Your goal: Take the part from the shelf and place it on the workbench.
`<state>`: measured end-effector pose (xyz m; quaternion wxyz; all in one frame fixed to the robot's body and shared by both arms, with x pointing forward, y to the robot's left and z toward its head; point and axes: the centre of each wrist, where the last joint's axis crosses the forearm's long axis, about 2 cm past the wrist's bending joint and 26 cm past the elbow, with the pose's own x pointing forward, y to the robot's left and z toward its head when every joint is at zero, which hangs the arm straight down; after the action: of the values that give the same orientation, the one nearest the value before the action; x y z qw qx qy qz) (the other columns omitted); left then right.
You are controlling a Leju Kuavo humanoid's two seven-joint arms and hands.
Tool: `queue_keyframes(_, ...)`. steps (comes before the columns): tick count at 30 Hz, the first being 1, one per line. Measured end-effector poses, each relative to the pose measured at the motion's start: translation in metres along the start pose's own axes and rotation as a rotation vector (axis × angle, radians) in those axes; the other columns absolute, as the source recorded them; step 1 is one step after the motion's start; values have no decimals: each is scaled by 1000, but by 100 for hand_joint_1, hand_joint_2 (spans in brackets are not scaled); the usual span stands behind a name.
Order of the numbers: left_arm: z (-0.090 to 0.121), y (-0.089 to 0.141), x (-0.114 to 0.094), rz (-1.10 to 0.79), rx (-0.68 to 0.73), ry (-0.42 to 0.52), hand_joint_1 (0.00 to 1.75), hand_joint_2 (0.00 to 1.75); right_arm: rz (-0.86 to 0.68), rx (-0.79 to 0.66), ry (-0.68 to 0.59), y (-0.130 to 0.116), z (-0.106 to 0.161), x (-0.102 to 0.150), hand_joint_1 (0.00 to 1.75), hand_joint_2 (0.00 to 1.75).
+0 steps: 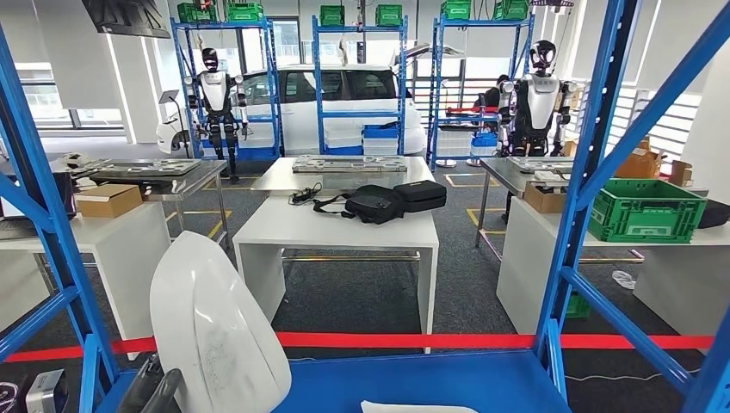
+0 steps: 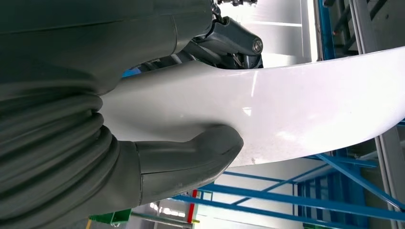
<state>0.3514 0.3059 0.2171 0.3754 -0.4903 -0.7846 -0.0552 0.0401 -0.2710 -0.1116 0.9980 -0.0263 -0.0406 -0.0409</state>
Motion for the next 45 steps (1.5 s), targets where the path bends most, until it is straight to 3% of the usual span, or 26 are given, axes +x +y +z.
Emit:
queue_keyframes(10,10,-23,-8,0,-81,-14,175,175,-17,-13,1,0,0,-1,0,0)
queue_keyframes(17,47,-36,-18,1,-54,-44,175,175,30,-4,-16,0,0,0,0,0)
queue_keyframes(22,86,-63,-22,-29,-2,-44,175,175,124,23,-63,-3,0,0,0,0)
queue_keyframes(27,109,-83,-31,-37,44,-26,175,175,152,12,-106,-12,-1,1,0,0)
queue_keyframes(45,95,-92,-68,-81,40,19,175,175,90,-30,-2,-27,-2,-8,0,0)
